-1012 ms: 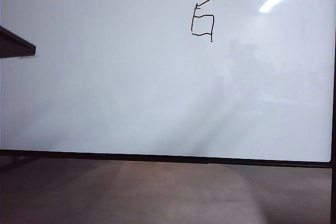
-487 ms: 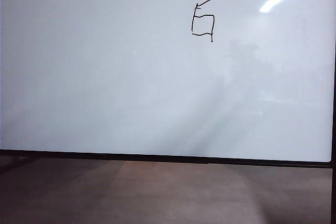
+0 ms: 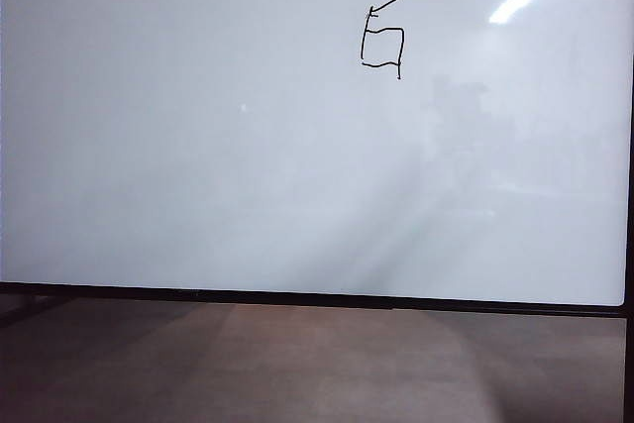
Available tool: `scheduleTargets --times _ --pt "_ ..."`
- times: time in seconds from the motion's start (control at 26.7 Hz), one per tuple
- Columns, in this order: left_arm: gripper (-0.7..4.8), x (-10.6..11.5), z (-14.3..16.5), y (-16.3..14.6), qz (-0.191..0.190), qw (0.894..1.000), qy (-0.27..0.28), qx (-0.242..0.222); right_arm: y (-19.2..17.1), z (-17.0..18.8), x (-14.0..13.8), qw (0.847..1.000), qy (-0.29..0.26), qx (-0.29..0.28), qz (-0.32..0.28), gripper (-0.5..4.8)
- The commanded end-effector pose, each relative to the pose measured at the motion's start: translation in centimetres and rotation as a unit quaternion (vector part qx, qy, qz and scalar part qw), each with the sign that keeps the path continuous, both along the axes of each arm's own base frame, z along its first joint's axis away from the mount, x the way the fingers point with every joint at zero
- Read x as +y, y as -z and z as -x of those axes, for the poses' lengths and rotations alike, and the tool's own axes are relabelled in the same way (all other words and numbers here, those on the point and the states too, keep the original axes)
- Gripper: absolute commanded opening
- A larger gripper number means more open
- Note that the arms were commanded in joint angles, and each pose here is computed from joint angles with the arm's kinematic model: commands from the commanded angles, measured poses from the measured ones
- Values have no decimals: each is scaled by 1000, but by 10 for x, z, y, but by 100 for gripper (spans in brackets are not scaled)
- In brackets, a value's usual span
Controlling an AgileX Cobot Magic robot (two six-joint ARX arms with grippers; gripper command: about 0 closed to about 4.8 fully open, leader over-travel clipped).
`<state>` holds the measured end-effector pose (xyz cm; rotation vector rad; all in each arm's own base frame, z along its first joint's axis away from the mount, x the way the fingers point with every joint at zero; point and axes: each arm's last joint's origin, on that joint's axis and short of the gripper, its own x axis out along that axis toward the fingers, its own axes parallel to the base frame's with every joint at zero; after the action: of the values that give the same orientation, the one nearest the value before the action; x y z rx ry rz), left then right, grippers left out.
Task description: Reach to the right to find the marker pen, pick it up, and write the number 6 on the whiteboard.
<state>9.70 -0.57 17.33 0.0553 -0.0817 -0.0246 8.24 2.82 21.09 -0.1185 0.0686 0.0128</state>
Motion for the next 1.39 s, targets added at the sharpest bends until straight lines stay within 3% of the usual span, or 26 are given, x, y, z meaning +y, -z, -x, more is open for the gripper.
scheduleTargets --times 0.04,0.71,0.94,1.16,1.39 --pt "-2 0 0 -2 -3 1000 -1 -8 -3 0 0 1000 -1 -7 -6 21" --pt "-2 0 0 -2 -3 1000 -1 -7 -3 0 0 1000 0 -7 -6 21" --pt "-2 0 0 -2 -3 1000 -1 -7 7 -3 -6 999 34 -8 -6 21" --pt "-2 0 0 -2 -3 1000 -1 -7 20 -8 -17 999 2 -36 -21 21" --pt "-2 0 0 -2 -3 1000 -2 -7 31 -12 -28 996 40 -70 -39 21"
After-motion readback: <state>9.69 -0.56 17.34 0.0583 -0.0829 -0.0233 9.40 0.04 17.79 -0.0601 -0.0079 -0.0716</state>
